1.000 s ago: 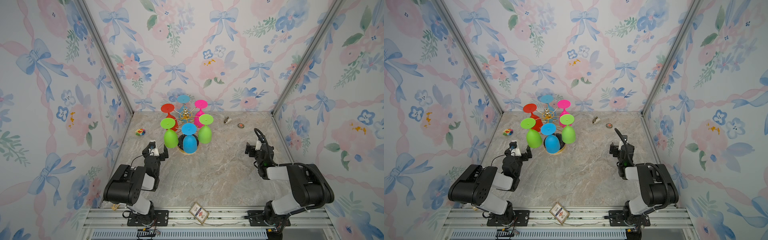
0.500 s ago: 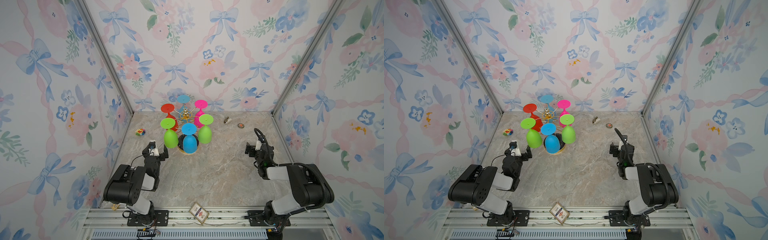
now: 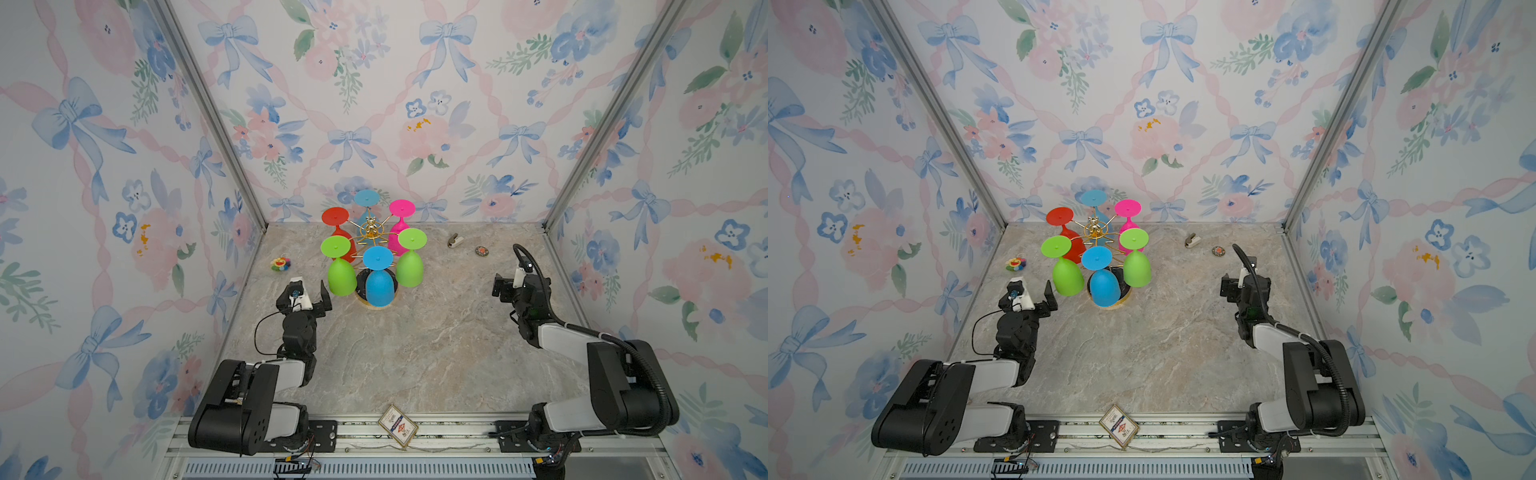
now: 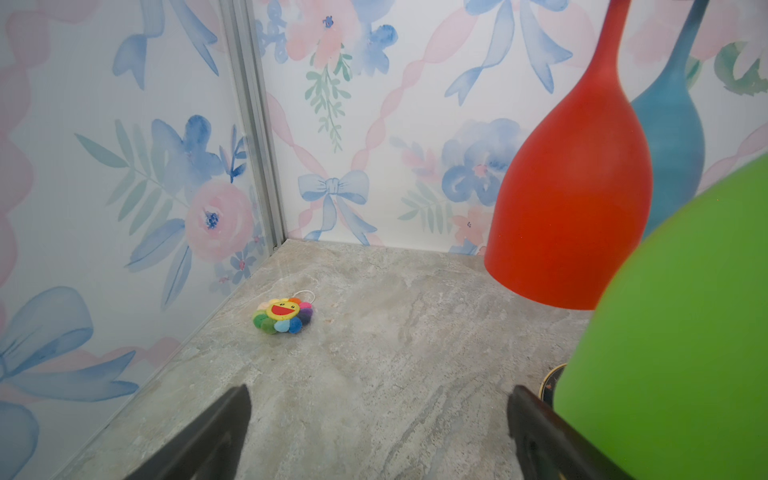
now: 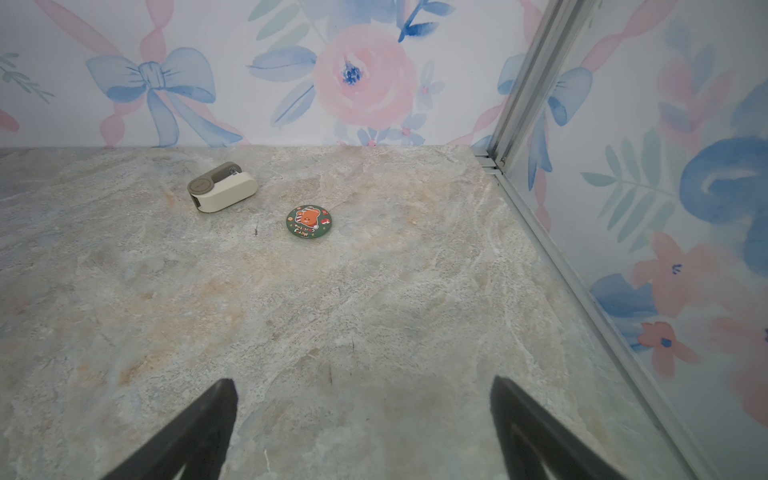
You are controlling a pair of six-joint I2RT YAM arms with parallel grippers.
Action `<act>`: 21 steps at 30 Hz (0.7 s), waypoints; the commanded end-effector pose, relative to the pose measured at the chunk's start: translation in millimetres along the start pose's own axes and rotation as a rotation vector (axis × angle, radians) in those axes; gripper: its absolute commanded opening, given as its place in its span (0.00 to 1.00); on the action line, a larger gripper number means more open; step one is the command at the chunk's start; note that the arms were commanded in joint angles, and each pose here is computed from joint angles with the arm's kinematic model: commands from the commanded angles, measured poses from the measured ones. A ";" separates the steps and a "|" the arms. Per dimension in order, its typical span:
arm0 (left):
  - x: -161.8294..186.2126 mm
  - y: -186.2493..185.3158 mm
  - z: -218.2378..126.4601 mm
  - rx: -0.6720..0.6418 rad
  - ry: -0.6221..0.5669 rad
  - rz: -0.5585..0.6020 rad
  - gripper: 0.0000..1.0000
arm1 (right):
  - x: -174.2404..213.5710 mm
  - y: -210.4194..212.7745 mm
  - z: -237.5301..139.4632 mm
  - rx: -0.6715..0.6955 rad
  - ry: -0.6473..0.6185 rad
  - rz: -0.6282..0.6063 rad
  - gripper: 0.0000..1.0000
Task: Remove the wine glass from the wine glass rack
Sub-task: 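Raise both arms toward the glass rack, right gripper reaching its nearer side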
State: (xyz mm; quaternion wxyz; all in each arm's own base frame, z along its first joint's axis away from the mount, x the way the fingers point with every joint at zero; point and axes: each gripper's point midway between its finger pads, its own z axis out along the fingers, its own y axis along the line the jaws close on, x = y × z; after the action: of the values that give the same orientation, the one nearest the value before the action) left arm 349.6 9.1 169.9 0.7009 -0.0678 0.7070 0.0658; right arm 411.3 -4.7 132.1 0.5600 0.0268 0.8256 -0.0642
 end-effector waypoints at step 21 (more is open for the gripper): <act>-48.7 8.6 9.9 -0.119 0.186 -0.156 0.98 | -69.1 22.0 -67.8 -0.086 0.162 0.219 1.00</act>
State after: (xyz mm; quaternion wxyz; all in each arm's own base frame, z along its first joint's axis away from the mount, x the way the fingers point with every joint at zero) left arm 358.7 22.9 219.4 0.6567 -0.1587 0.7347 0.0611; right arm 391.8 15.0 221.6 0.5351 0.0915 0.8398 -0.0055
